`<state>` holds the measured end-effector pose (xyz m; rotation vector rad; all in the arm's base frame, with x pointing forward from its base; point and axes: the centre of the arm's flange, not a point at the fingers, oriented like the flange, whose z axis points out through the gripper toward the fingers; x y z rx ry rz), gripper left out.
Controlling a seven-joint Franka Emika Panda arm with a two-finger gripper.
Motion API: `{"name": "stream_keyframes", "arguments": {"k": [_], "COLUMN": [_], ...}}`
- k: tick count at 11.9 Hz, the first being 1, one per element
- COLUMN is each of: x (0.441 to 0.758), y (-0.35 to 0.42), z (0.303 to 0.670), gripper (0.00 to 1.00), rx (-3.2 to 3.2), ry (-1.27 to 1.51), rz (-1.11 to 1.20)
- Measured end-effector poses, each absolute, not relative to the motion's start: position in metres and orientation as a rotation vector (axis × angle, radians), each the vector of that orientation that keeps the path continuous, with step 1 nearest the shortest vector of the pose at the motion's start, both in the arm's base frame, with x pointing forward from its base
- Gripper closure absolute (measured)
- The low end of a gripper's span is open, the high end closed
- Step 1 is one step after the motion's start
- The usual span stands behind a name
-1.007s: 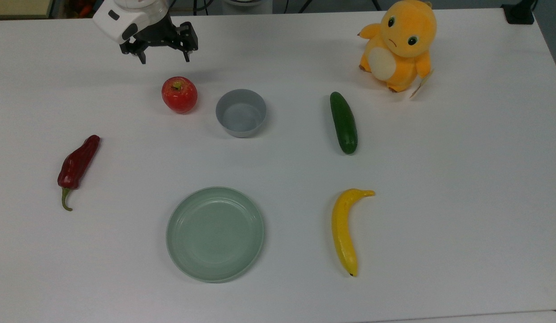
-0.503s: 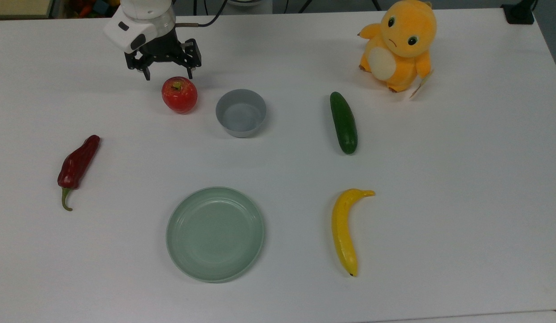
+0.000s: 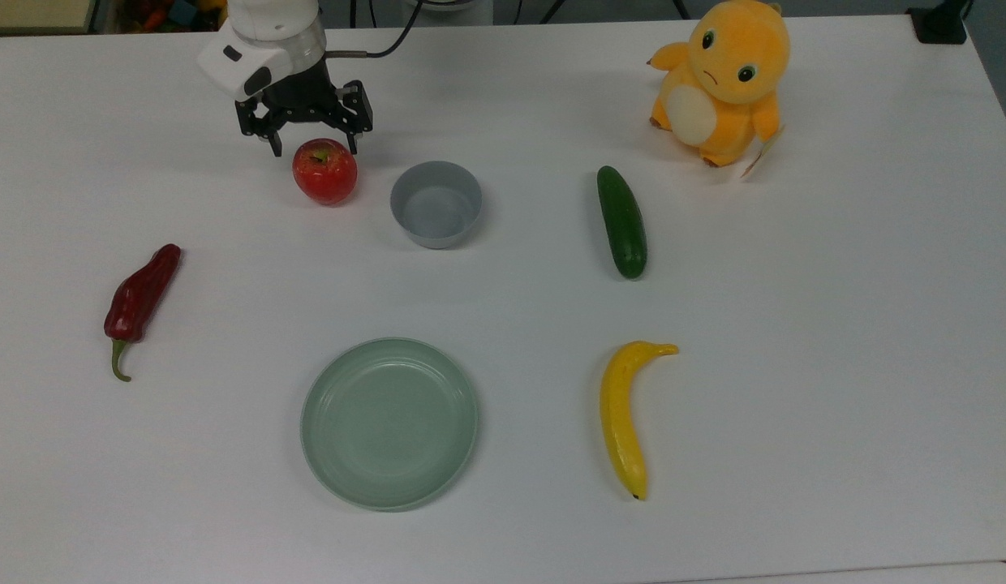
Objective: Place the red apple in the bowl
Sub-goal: 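Close the gripper around the red apple, then lift the red apple and carry it over the grey bowl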
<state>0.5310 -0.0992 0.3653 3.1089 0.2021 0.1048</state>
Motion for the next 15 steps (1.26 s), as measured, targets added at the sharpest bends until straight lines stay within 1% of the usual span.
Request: {"name": "stream_keyframes", "arguments": {"k": [5, 8, 9, 13, 15], "x": [0.538, 0.54, 0.541, 0.539, 0.537], "y": [-0.095, -0.088, -0.088, -0.088, -0.089], "z": [0.345, 0.335, 0.337, 0.339, 0.35], "gripper": [0.0, 0.11, 0.18, 0.2, 0.2], "rx": [3.104, 3.106, 3.104, 3.095, 3.098], "ry": [0.218, 0.251, 0.261, 0.378, 0.388], "rz": [0.129, 0.109, 0.114, 0.087, 0.062]}}
